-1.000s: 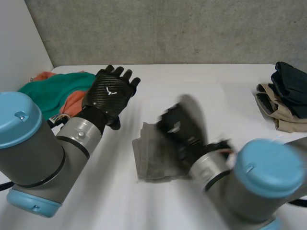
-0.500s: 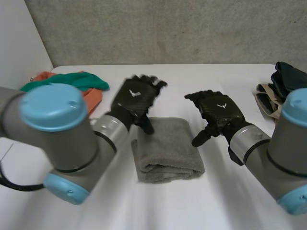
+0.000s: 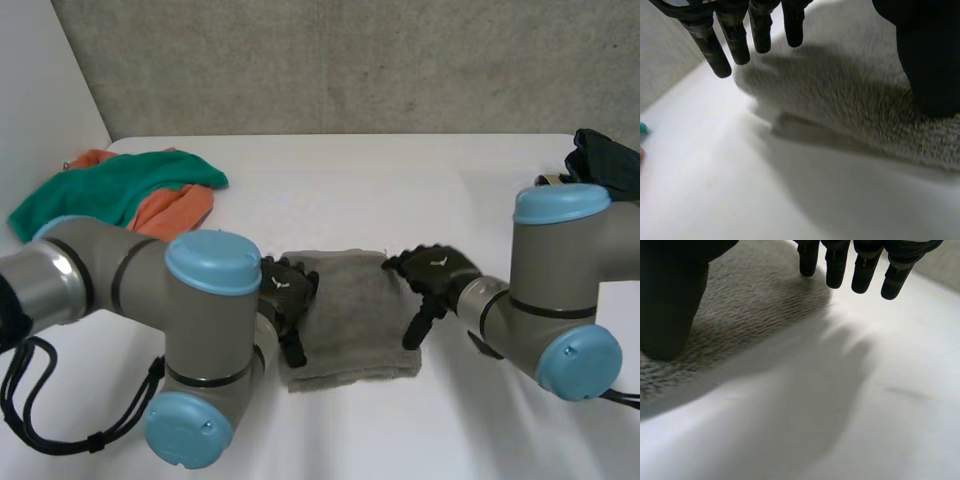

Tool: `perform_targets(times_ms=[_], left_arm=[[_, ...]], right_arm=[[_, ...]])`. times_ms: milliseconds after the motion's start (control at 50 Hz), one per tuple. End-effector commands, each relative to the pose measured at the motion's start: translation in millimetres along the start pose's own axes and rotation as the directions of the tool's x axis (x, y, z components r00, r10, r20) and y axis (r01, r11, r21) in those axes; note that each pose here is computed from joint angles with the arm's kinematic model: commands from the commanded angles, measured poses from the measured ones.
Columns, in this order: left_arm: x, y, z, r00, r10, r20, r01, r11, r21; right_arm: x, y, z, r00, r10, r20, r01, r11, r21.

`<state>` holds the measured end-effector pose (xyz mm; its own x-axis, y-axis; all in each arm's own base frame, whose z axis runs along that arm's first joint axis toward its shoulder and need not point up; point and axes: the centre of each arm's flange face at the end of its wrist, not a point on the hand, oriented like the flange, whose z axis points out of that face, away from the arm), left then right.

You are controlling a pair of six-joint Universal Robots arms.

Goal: Fold the laundry.

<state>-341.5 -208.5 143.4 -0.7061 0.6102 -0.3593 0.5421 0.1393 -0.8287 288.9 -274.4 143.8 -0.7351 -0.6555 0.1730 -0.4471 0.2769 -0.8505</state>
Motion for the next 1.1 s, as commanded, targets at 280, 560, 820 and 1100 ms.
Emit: perform_targets(times_ms=[280, 560, 820, 1100], left_arm=[[-30, -122, -65, 0.937, 0.075, -0.342, 0.117, 0.854, 0.506], [-28, -117, -71, 0.880, 0.032, -0.474, 0.195, 0.886, 0.420], [-30, -116, -69, 0.883, 0.027, -0.468, 0.195, 0.887, 0.419], [-36, -118, -69, 0.891, 0.022, -0.453, 0.195, 0.883, 0.427]], right_arm=[[-81, 22, -68, 0.981, -0.193, 0.030, 0.173, 0.931, 0.320], [-87, 49, -29, 0.943, -0.331, -0.031, 0.323, 0.889, 0.325], [-85, 36, -9, 0.943, -0.328, -0.060, 0.325, 0.865, 0.383], [-57, -24, 8, 0.949, -0.257, -0.182, 0.314, 0.806, 0.501]])
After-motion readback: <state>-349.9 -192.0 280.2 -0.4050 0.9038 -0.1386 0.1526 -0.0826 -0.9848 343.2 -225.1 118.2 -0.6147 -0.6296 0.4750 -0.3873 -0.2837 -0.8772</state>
